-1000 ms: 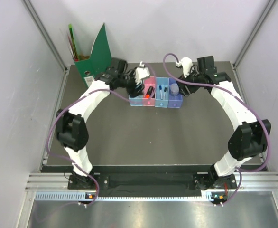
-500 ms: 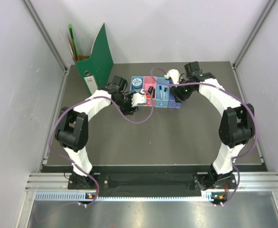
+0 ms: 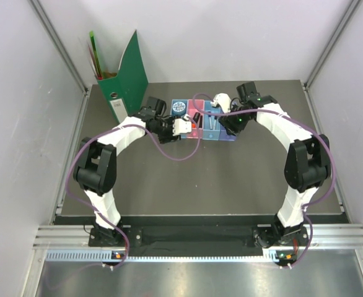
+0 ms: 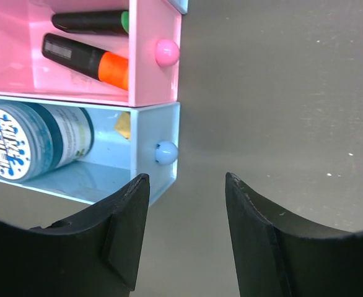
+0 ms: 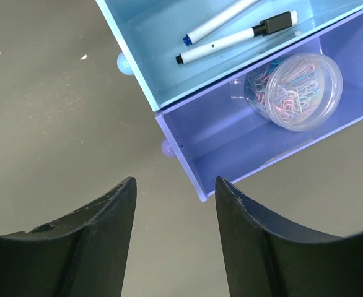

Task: Sort the stationery into containers
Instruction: Move the storage box to the center of the board.

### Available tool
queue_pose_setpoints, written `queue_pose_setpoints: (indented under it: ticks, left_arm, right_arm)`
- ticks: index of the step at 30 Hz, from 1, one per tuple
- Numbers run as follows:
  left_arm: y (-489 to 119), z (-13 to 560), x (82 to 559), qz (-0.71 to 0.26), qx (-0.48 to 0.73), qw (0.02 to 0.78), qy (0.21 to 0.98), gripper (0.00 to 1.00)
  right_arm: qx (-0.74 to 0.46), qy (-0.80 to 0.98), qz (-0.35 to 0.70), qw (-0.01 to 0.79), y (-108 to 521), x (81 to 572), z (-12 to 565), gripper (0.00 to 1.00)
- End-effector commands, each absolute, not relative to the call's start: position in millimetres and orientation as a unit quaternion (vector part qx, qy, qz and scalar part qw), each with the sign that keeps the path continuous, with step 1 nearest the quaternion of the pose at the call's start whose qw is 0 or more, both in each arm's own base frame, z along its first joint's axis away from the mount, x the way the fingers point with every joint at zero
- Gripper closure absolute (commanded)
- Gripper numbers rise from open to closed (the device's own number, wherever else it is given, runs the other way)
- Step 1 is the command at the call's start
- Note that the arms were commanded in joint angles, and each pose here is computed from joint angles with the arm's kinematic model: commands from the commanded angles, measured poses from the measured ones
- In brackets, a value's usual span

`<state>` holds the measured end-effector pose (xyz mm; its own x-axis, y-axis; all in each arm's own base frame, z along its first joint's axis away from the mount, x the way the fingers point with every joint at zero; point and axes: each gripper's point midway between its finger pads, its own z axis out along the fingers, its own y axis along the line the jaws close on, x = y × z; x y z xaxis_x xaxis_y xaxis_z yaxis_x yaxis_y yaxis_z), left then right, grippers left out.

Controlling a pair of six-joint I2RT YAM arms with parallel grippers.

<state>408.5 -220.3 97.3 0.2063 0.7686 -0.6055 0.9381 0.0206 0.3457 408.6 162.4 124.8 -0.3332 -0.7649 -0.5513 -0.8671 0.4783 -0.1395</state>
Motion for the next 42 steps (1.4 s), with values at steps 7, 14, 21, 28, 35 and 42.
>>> queue_pose_setpoints:
  ticks: [7, 14, 21, 28, 35, 42]
  left_arm:
    - [-229.7, 108.1, 426.7, -0.098, 0.702, 0.402, 0.579, 0.44]
    - [-227.3, 88.7, 433.4, -0.090, 0.708, 0.389, 0.582, 0.45]
    - [-224.0, 68.5, 437.4, -0.084, 0.717, 0.369, 0.585, 0.32]
    - [-226.1, 64.1, 440.6, -0.089, 0.718, 0.365, 0.587, 0.41]
    - [-228.4, 71.2, 432.5, -0.109, 0.716, 0.358, 0.589, 0.50]
    - [-231.2, 67.6, 375.8, -0.178, 0.730, 0.309, 0.583, 0.51]
  right_arm:
    - [-0.510, 0.806, 0.098, 0.284, 170.4, 413.0, 115.1, 0.46]
    - [-0.509, 0.807, 0.105, 0.279, 173.6, 416.4, 107.1, 0.46]
    - [-0.509, 0.810, 0.110, 0.271, 176.9, 420.4, 97.7, 0.46]
    - [-0.510, 0.811, 0.116, 0.263, 179.0, 421.6, 88.7, 0.51]
    - [-0.527, 0.804, 0.121, 0.249, 185.4, 407.5, 78.7, 0.70]
    - [-0.534, 0.800, 0.125, 0.242, 186.7, 391.2, 79.1, 0.69]
